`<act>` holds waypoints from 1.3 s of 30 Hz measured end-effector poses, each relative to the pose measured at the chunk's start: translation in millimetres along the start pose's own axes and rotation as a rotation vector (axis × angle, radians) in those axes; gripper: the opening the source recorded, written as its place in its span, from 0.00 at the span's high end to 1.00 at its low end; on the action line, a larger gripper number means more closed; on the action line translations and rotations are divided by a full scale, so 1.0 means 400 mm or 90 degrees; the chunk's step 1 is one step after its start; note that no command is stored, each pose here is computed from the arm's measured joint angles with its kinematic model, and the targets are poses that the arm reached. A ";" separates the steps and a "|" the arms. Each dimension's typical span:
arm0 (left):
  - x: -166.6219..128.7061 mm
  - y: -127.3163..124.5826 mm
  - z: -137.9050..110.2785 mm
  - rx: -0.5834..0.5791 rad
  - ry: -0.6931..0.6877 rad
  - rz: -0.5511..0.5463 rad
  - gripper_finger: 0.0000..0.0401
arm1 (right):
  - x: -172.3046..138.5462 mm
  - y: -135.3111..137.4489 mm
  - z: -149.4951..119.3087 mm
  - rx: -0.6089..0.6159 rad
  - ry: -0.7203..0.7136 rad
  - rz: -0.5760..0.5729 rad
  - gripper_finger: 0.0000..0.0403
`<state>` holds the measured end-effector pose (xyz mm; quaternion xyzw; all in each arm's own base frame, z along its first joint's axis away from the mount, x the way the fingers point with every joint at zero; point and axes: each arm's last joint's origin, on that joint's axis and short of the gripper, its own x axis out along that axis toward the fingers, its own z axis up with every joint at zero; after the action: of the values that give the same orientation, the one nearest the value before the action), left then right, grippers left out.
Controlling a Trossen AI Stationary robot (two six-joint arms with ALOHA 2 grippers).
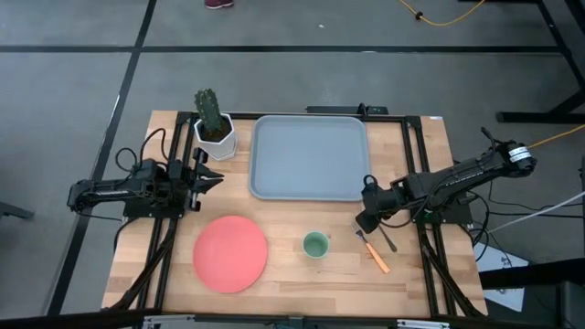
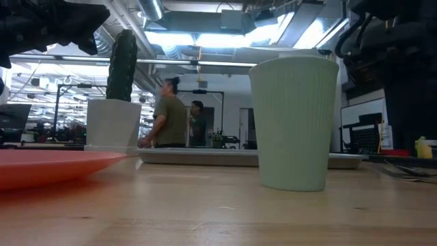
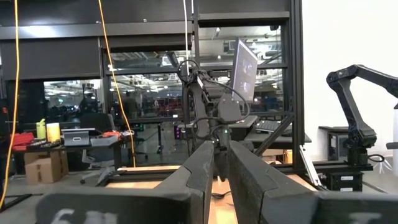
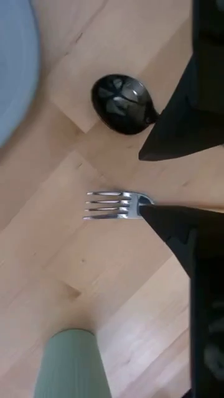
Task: Pick and place plate/cup/fork/spoon on tray
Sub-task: Put the black spoon on the gray serving tray
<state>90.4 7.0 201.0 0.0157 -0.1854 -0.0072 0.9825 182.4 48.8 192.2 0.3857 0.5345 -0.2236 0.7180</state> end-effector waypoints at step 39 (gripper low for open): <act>0.000 0.007 0.000 0.001 -0.001 0.065 0.90 | 0.161 0.007 -0.067 -0.013 0.132 -0.234 0.97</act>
<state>90.3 10.0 201.0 0.0071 -0.1863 0.0429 0.9815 189.8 77.7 129.3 0.2954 0.6690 -0.3041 0.6105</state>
